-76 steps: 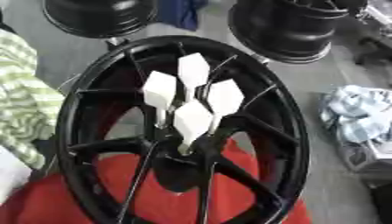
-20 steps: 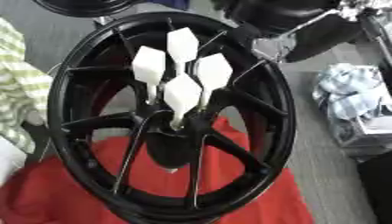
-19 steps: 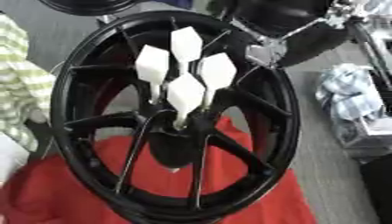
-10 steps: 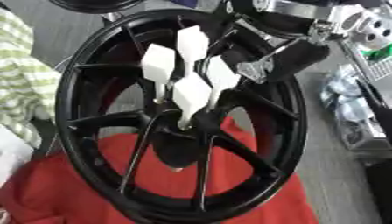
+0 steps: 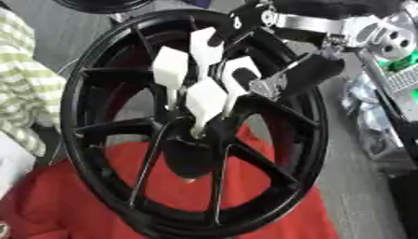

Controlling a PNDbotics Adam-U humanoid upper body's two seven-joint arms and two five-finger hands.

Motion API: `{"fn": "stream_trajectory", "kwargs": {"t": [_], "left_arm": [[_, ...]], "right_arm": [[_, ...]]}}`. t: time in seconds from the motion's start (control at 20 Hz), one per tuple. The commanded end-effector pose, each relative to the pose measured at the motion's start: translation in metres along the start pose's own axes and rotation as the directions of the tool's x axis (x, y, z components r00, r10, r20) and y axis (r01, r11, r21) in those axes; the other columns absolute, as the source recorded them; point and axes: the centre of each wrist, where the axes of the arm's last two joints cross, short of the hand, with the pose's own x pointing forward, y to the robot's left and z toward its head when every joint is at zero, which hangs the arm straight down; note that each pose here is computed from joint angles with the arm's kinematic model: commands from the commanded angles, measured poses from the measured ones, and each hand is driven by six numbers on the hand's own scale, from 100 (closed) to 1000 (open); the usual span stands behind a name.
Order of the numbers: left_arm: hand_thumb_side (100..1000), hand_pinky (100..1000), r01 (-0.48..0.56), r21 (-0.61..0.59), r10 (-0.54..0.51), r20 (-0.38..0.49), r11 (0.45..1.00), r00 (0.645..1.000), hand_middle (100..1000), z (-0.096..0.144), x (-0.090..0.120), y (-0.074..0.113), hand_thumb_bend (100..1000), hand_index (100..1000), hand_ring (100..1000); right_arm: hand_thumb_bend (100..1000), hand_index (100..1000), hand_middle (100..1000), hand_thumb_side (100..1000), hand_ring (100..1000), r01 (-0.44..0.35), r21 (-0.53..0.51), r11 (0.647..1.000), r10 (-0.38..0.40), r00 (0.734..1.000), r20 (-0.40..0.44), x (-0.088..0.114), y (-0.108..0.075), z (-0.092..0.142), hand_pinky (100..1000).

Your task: Pull the pin out of the wheel hub.

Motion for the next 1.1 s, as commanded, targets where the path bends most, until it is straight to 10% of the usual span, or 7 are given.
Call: {"fn": "stream_trajectory", "kwargs": {"t": [0.05,1.1], "left_arm": [[807,635,0.007,0.005,-0.007,0.025,1.000,1.000,698,-0.002,0.007,0.003,100,756,747],[815,636,0.011,-0.011,-0.010,0.040,1.000,0.999,699,-0.004,0.010,0.000,100,756,746]], "right_arm": [[100,863,787,243,785,-0.073,-0.002,0.997,0.073,0.997,-0.029,0.006,-0.009,0.007,864],[100,864,799,266,797,-0.111,0.045,0.993,0.116,0.984,-0.137,-0.013,0.004,-0.002,865]]}}
